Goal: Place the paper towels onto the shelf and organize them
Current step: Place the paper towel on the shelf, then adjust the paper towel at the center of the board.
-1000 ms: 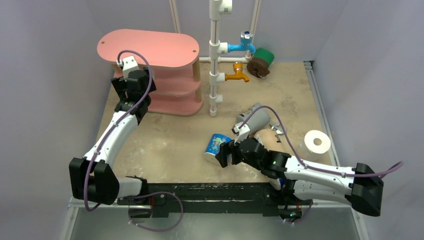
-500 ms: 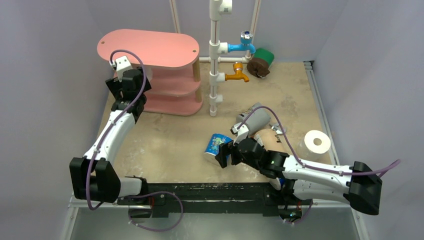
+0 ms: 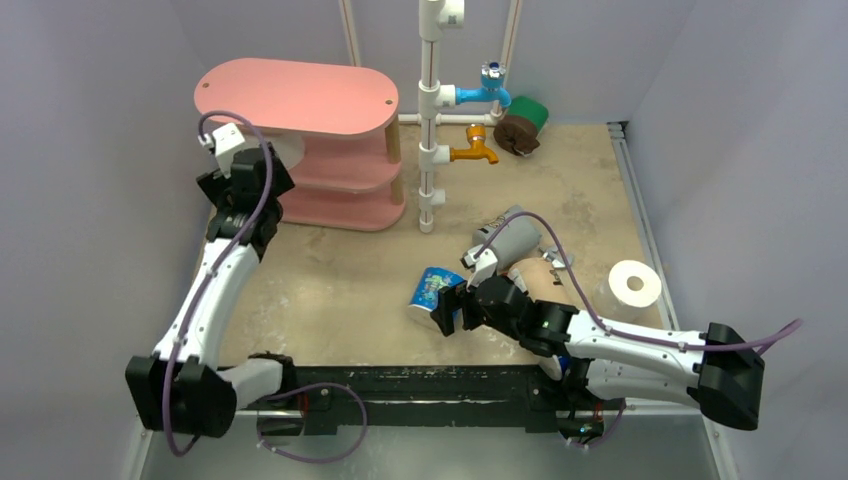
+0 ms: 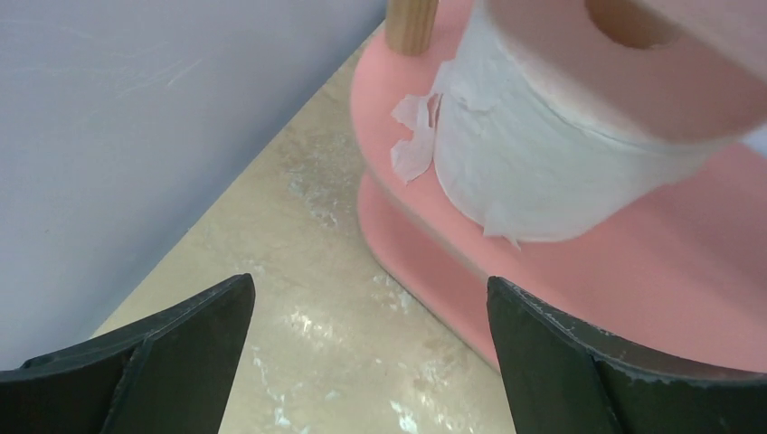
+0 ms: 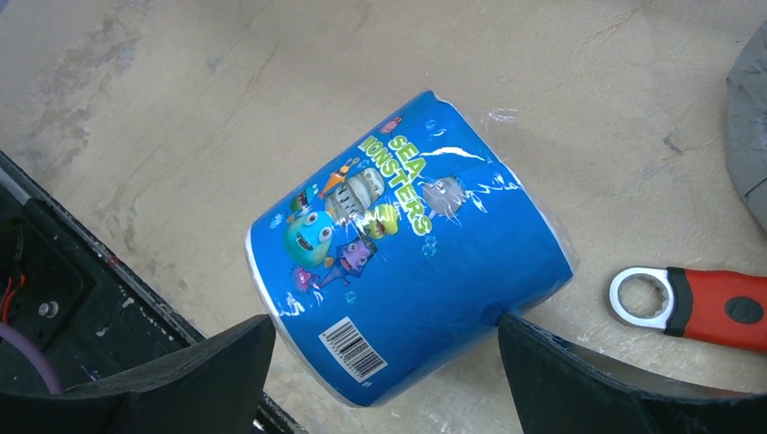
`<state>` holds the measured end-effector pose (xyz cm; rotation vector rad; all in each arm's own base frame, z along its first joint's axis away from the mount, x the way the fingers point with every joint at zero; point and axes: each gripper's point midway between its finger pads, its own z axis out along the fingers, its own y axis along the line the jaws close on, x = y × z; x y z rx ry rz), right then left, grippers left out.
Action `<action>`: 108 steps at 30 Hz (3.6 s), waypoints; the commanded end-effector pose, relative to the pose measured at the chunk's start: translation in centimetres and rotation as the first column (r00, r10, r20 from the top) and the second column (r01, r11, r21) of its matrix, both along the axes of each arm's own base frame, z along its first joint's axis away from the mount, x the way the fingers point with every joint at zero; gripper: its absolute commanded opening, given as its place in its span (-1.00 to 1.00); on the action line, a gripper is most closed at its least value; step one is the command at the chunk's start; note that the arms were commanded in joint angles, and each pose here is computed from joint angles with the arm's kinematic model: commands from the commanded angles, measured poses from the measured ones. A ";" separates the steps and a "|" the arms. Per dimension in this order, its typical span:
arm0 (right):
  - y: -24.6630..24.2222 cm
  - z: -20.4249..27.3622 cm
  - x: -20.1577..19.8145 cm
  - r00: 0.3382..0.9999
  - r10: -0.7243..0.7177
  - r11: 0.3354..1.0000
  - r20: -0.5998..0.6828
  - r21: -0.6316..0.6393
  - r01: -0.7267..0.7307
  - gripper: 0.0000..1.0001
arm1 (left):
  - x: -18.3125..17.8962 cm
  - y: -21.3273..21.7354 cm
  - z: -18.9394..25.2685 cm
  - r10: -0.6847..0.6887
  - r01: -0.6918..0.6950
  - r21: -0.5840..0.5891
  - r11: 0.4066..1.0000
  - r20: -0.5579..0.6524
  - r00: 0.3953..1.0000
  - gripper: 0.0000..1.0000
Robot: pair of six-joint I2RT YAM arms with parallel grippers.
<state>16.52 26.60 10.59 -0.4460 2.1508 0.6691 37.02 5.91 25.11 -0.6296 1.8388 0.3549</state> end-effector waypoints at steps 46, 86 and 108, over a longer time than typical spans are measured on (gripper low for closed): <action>-0.9 4.0 6.2 0.986 -0.156 0.968 -0.053 0.191 0.163 0.93 | -22.3 -27.7 -11.2 -0.889 0.762 -0.632 0.143 0.256 0.379 0.86; 1.2 1.3 1.0 0.991 -0.010 0.954 -0.131 0.297 0.049 0.78 | -17.9 -33.4 -14.9 -0.847 0.659 -0.723 0.209 0.204 0.492 0.19; 0.8 2.7 0.5 0.991 -0.054 0.944 -0.120 0.318 0.090 0.87 | -16.5 -28.2 -12.7 -0.732 0.691 -0.616 0.377 0.259 0.631 0.39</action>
